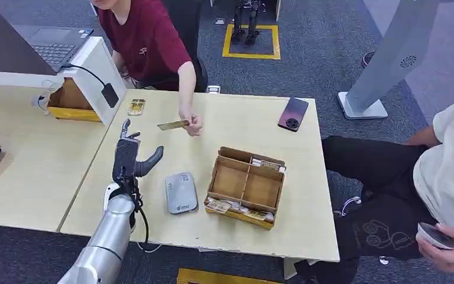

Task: Pass the card to the sensor for recognition and then transmit it.

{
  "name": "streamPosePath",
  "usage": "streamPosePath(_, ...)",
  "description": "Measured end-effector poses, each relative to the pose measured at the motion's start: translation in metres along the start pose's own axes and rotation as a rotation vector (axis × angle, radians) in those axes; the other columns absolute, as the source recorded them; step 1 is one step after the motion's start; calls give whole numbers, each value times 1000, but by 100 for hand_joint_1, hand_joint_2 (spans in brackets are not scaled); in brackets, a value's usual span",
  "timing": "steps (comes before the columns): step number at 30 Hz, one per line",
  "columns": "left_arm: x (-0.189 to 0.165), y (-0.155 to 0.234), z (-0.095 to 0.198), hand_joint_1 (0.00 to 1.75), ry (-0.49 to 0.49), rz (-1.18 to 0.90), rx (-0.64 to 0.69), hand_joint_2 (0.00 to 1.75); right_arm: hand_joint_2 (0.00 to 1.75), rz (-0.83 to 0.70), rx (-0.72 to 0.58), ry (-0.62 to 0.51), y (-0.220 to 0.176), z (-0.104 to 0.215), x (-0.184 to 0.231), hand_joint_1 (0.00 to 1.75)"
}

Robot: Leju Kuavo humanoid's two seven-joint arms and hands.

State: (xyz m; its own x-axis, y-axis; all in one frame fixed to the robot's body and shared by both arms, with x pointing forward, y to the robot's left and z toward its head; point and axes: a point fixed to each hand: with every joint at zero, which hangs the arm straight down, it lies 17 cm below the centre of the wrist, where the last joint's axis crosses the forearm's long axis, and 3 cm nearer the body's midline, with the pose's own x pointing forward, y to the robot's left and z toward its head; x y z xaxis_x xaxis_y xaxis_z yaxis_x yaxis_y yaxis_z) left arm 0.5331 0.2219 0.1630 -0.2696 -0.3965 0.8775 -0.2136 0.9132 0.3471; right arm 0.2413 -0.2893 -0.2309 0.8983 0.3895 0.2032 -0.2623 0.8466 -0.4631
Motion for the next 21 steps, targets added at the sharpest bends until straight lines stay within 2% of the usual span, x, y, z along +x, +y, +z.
streamPosePath(5,2,-15,3,0,12,65,-72,175,175,-4,2,-6,1,0,1,0)
streamPosePath(8,7,-24,11,0,-15,95,-125,175,175,-7,3,-11,1,0,2,0)
streamPosePath(16,59,-46,67,0,-189,275,-339,175,175,-32,12,-6,4,0,-5,0)
streamPosePath(21,101,-59,96,0,-326,238,-405,175,175,-53,11,5,1,-3,-14,0)
